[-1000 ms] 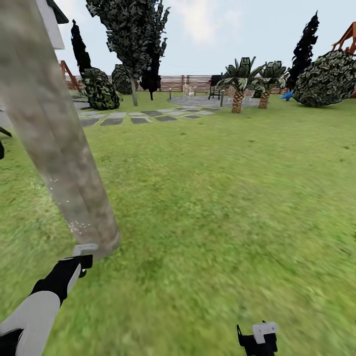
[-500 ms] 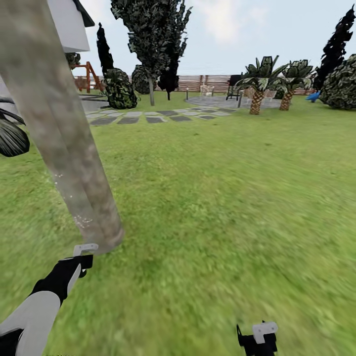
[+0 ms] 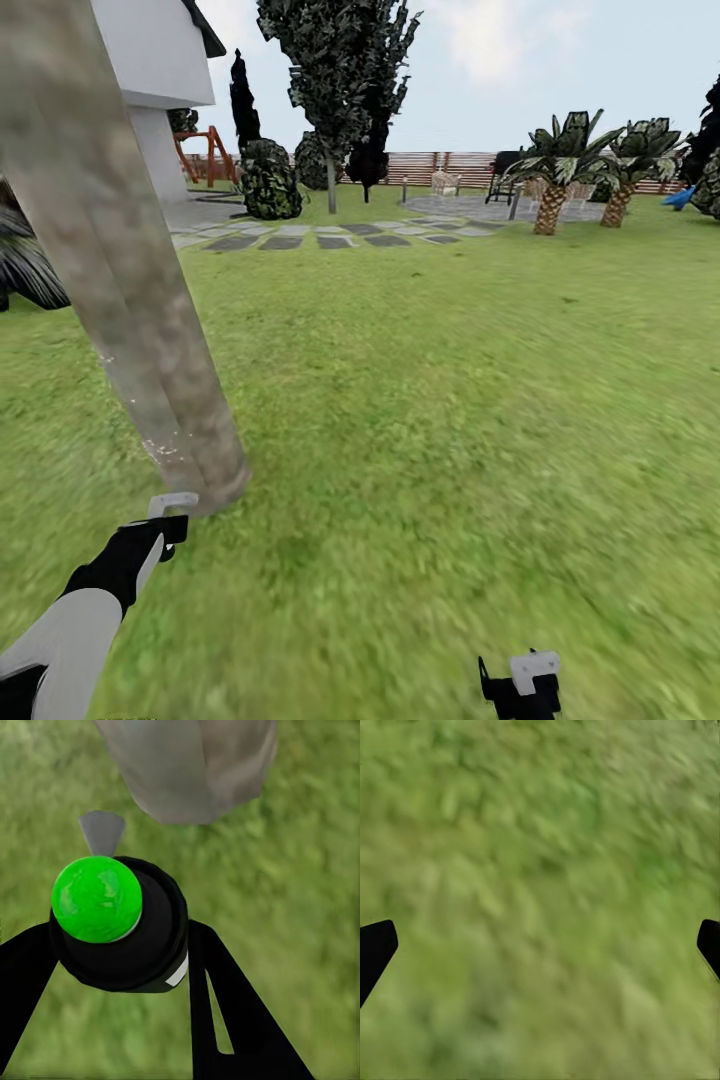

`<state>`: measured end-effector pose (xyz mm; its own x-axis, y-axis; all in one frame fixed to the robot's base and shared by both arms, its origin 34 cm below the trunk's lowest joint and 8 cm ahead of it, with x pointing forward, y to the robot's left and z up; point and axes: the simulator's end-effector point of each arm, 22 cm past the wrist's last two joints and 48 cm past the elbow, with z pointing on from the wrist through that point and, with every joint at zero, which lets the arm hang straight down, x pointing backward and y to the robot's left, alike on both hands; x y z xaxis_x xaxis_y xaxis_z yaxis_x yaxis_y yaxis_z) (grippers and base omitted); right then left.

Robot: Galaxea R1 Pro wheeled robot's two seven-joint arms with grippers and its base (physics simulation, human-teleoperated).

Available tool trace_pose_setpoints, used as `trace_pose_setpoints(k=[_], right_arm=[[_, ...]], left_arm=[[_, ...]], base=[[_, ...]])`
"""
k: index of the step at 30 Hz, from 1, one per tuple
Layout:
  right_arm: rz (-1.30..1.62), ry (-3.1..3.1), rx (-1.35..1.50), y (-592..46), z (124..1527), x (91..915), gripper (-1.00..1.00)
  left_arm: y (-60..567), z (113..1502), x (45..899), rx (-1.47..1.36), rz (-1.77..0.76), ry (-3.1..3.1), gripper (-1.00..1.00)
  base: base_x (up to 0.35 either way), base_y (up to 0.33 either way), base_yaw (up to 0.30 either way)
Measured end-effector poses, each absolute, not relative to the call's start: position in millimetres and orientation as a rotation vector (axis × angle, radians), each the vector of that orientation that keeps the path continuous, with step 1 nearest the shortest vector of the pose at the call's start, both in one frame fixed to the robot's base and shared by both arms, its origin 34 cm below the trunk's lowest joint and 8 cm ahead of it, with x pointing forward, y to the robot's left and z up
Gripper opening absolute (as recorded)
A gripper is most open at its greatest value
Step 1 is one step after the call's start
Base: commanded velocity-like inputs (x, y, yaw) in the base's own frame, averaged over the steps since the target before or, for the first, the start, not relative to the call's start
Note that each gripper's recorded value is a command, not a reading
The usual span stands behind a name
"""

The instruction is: In the garden, pick up the pesticide atomizer on the floor and spray pesticide onto both trees until each tree trunk is fully covered.

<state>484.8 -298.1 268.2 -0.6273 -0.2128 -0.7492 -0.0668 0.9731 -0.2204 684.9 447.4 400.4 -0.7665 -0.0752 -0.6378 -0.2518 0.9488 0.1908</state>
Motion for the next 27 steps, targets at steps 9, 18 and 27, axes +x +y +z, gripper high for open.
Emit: trace_pose_setpoints(k=[9,18,27], right_arm=[[-0.215,2.246,-0.195,-298,268,485,1.0],[-0.216,2.245,-0.193,-298,268,485,1.0],[-0.219,2.245,-0.194,-301,269,485,1.0]], left_arm=[[447,400,685,-0.23,0.35,2.433,-1.0],[441,410,696,-0.21,0.323,2.413,-1.0],[417,455,746,-0.083,0.191,2.343,-1.0]], base=[[0.223,-0.198,0.277],[0.06,-0.041,0.221],[0.0,0.0,0.004]])
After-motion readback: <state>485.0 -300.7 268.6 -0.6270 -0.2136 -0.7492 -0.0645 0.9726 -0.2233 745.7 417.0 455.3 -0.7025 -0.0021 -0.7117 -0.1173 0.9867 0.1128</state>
